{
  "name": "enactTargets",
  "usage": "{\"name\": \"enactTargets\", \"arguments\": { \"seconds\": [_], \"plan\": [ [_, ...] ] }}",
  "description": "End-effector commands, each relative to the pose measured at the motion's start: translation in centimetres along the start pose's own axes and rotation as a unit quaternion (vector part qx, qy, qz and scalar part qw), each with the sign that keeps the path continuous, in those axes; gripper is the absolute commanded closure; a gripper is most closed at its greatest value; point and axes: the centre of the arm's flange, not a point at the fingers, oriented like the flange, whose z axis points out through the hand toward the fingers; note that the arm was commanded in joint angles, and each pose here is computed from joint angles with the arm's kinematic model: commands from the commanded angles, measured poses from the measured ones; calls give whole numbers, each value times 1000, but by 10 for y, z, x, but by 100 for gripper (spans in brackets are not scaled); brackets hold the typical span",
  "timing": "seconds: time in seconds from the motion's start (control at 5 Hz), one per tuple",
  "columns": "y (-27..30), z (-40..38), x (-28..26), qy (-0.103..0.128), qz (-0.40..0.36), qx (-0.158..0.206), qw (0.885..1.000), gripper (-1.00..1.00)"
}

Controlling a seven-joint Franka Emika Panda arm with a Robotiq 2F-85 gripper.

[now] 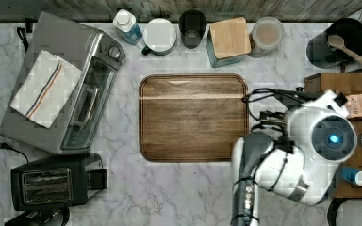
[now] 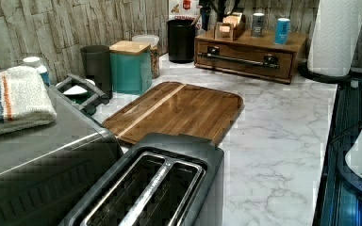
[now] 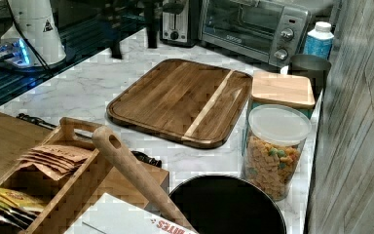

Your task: Open the drawer.

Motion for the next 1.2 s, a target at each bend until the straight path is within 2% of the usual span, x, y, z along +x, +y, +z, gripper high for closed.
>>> {"name": "enactTargets", "arguments": {
  "seconds": [0.2,0.6,0.8,1.2],
  "plan": [
    [31,47,-22,-9,22,1,1000,-100],
    [64,81,-34,-15,5,-16,1000,-100],
    [86,90,-38,-26,-6,-25,999,-100],
    [94,105,-59,-3,-1,-35,999,-100]
  ]
}}
